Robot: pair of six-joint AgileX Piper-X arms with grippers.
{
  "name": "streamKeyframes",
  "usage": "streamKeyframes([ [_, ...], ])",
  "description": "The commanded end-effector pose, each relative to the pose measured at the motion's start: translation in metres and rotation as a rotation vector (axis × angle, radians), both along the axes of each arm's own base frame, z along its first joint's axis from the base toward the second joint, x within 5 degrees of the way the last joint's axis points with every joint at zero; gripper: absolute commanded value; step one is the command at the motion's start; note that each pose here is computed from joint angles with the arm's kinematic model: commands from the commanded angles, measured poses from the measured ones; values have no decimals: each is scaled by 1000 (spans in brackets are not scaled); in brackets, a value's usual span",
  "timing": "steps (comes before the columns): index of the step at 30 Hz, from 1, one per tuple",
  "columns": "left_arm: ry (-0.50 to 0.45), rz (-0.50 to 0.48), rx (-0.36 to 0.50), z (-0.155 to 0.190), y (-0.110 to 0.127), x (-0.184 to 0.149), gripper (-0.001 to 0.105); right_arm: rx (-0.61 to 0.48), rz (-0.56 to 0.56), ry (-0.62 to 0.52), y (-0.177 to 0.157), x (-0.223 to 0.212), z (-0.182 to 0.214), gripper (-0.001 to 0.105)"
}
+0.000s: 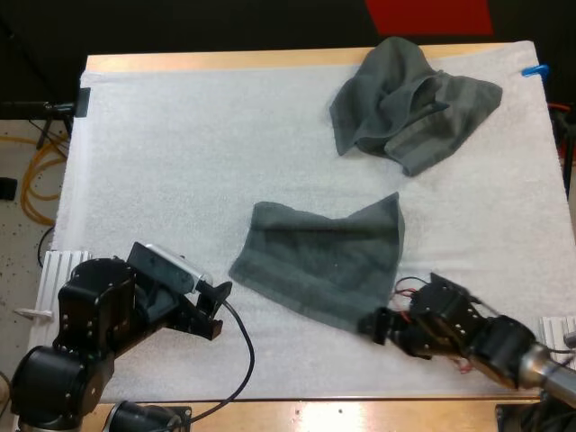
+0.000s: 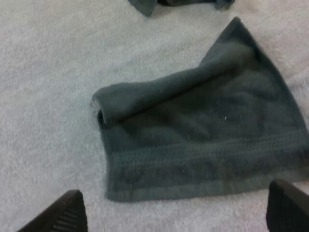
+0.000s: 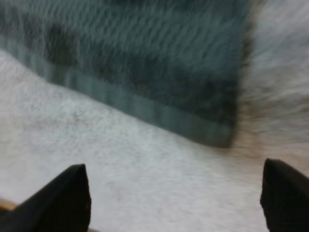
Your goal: Pick towel from pile fold and stack
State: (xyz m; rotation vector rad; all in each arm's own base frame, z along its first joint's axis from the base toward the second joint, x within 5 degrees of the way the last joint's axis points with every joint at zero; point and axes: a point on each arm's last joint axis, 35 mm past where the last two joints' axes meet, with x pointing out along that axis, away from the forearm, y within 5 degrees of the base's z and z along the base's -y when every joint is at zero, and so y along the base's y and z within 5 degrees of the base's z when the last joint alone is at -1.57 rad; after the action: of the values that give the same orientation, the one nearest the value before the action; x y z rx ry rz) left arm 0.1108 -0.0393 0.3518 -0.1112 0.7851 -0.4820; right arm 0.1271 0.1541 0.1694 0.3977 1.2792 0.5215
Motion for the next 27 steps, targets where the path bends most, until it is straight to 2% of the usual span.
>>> streamKeyframes([
  [1,-2,14,-5,1,1,-1,72,70,10,16,7,3,-4,71],
  [11,17,35,-22,1,1,-1,72,59,-52,94,23,18,-42,71],
  [14,17,36,-24,1,1,-1,72,59,-56,98,25,19,-46,54],
  [19,17,36,-24,1,1,-1,72,58,-40,84,24,18,-43,1],
  [24,25,31,-20,-2,1,-1,72,17,51,25,16,11,-31,0],
  [27,77,-12,-51,-16,-2,-1,72,-31,89,21,6,3,-22,0],
])
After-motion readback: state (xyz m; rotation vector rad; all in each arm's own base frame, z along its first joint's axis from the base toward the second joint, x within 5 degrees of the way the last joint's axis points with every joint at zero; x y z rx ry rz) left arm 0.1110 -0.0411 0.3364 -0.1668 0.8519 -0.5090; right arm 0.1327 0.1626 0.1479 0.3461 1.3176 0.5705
